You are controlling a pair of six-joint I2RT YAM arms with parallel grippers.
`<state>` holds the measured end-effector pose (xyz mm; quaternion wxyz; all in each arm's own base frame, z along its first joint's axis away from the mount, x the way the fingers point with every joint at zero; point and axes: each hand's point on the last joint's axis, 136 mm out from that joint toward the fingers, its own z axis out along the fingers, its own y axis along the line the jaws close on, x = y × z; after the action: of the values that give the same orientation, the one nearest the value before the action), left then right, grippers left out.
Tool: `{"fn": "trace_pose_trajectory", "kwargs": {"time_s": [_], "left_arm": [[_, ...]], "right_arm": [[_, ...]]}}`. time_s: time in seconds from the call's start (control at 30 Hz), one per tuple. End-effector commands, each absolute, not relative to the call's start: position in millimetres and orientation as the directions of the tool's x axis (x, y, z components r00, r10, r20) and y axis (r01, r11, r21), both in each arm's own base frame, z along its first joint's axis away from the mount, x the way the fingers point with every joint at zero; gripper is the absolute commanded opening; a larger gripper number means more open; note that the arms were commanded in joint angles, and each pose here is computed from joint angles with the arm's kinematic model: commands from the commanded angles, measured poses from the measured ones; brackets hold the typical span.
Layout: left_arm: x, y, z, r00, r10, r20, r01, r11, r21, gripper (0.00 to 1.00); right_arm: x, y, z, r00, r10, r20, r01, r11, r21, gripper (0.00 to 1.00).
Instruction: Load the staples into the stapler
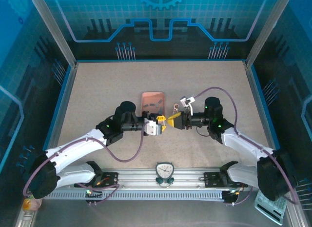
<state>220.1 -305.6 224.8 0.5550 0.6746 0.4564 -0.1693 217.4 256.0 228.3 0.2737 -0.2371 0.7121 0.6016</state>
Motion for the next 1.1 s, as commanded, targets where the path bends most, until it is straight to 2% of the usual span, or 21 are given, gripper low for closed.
{"fn": "trace_pose_trajectory", "kwargs": {"time_s": [0.0, 0.17, 0.33, 0.47, 0.57, 0.83, 1.07], "left_arm": [[219, -303, 216, 0.438, 0.521, -0.733, 0.86, -0.007, 0.51, 0.29], [212, -309, 183, 0.266, 0.675, -0.688, 0.945, -0.042, 0.324, 0.29], [210, -332, 153, 0.121, 0.813, -0.569, 0.986, -0.031, 0.165, 0.28], [211, -346, 124, 0.013, 0.912, -0.411, 0.997, 0.019, 0.073, 0.28], [213, -363, 112, -0.042, 0.939, -0.341, 0.998, 0.058, 0.035, 0.29], [211, -397, 78, -0.086, 0.971, -0.223, 0.996, 0.08, -0.036, 0.32], [204, -423, 49, -0.094, 0.976, -0.199, 0.995, 0.083, -0.061, 0.32]], "right_arm": [[234, 225, 218, -0.744, 0.075, -0.664, -0.608, 0.335, 0.72, 0.45], [255, 159, 183, -0.778, 0.172, -0.604, -0.349, 0.682, 0.643, 0.52], [258, 109, 165, -0.804, 0.267, -0.531, -0.124, 0.798, 0.59, 0.52], [259, 84, 157, -0.815, 0.315, -0.487, -0.015, 0.828, 0.561, 0.53], [259, 73, 151, -0.818, 0.336, -0.467, 0.029, 0.835, 0.55, 0.53], [255, 51, 138, -0.815, 0.386, -0.432, 0.118, 0.841, 0.528, 0.53], [249, 38, 131, -0.807, 0.418, -0.418, 0.177, 0.846, 0.503, 0.53]]}}
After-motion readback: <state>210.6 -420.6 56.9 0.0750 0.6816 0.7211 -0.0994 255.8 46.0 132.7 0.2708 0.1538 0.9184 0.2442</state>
